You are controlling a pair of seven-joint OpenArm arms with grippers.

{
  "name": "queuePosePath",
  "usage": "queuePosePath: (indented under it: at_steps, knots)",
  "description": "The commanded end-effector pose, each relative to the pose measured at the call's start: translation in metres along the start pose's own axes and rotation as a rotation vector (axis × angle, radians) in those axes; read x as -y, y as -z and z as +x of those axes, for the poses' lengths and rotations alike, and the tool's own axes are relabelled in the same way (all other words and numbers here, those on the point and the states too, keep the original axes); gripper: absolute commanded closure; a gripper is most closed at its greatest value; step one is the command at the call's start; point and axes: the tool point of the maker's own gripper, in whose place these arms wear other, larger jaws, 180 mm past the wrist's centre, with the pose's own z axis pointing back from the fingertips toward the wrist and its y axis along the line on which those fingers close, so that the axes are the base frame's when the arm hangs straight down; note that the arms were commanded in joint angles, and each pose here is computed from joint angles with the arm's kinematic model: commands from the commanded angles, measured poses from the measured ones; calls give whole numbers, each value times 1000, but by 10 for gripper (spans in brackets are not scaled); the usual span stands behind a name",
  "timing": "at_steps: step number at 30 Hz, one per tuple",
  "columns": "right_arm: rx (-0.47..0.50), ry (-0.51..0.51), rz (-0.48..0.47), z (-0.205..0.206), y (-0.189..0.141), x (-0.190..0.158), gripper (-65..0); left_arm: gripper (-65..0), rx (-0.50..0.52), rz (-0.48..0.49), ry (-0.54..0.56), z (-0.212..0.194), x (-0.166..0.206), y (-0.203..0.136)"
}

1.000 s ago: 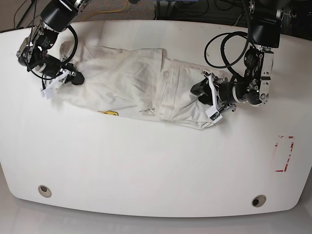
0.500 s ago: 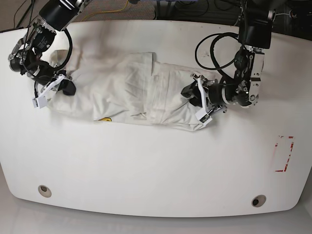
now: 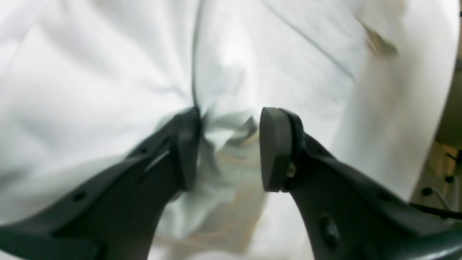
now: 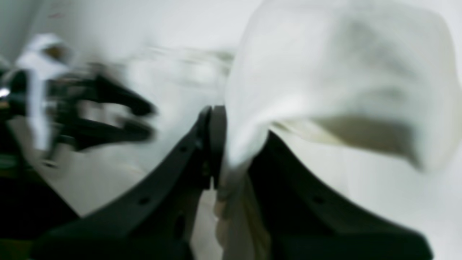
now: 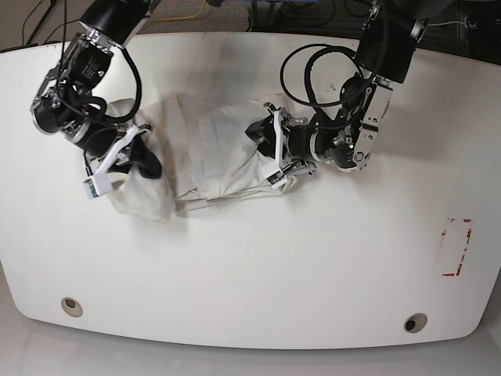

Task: Layout the t-shirt on the table in an organized manner, then fold the t-shirt properly
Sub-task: 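Lift both ends and bring the grippers toward each other, folding in half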

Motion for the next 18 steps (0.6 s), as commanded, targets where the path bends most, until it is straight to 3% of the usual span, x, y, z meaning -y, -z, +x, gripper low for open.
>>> queuePosePath:
  at_steps: [1,12,18]
  knots:
    - [88,-72,43,30,3,-23,0,-257,-45,44,11,-4,-13,-6]
    - [35,-144,211,26,35,-79,0,-257,-18,66,-11,1,-22,-13]
    - [-3,-155,260,17,44,-92,0,-257,-7,66,-20,4,-22,-13]
